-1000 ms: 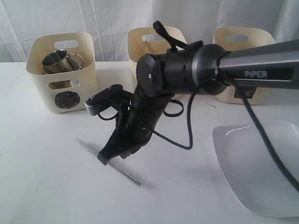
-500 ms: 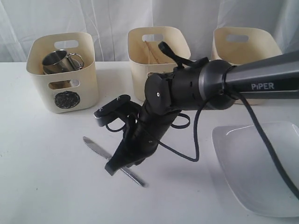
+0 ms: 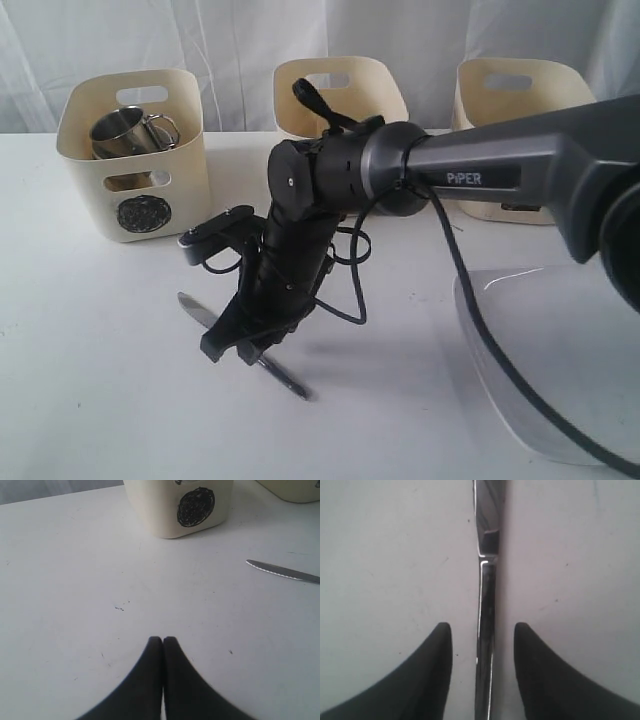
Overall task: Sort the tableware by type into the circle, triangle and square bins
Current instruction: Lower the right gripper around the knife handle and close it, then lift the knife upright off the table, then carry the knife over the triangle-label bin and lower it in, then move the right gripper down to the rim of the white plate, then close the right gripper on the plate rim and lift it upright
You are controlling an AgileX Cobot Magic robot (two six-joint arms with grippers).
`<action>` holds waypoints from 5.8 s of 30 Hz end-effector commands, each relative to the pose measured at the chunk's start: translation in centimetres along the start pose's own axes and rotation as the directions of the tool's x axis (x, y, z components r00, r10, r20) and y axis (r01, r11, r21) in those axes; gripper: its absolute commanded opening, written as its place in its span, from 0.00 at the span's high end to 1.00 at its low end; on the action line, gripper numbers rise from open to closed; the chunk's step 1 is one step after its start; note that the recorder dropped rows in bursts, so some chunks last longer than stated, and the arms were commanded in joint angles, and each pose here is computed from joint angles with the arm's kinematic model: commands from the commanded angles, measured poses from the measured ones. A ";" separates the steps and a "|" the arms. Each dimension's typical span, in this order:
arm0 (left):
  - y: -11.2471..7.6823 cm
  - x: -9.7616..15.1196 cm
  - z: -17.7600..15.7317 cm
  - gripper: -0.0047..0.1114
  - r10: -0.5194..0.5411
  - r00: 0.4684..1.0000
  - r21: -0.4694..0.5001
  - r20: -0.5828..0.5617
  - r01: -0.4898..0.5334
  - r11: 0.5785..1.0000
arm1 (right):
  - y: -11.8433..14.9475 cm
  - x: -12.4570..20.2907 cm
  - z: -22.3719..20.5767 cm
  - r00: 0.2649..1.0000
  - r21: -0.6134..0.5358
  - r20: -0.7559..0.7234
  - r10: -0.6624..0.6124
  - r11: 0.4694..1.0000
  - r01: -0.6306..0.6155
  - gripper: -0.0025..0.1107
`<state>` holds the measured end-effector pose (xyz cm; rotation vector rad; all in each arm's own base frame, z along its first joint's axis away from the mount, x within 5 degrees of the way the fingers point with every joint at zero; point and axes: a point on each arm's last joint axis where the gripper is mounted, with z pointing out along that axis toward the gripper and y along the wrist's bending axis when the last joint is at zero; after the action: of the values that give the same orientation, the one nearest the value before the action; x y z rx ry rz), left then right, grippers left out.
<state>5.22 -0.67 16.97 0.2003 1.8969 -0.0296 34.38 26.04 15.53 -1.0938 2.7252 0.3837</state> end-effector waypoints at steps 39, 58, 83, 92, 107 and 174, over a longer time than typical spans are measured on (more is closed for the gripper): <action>0.0 0.2 0.0 0.96 -0.008 1.000 0.005 -0.003 0.008 1.000 | 1.6 1.1 5.4 0.957 0.137 -0.270 -0.107 0.979 0.148 0.64; 0.0 0.2 0.0 0.96 -0.008 1.000 0.005 -0.003 0.008 1.000 | 4.0 0.2 -3.1 0.990 0.073 0.119 -0.081 0.995 0.073 0.98; 0.0 0.2 0.0 0.96 -0.008 1.000 0.005 -0.003 0.008 1.000 | -12.9 -5.8 -13.9 0.582 0.317 0.810 -0.077 0.892 -0.323 0.98; 0.0 0.2 0.0 0.96 -0.008 1.000 0.005 -0.003 0.008 1.000 | -17.0 -7.1 -11.7 0.626 0.320 0.779 -0.031 0.879 -0.354 0.70; 0.0 0.2 0.0 0.96 -0.008 1.000 0.005 -0.003 0.008 1.000 | -13.0 -1.0 -16.5 0.823 0.369 0.567 0.019 0.888 -0.274 0.69; 0.0 0.2 0.0 0.96 -0.008 1.000 0.005 -0.003 0.008 1.000 | -1.1 18.9 -0.4 0.912 0.732 -0.329 0.245 0.676 0.083 0.64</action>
<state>5.22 -0.67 16.97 0.2003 1.8969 -0.0296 21.89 13.14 11.58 -0.8686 2.7469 -1.0176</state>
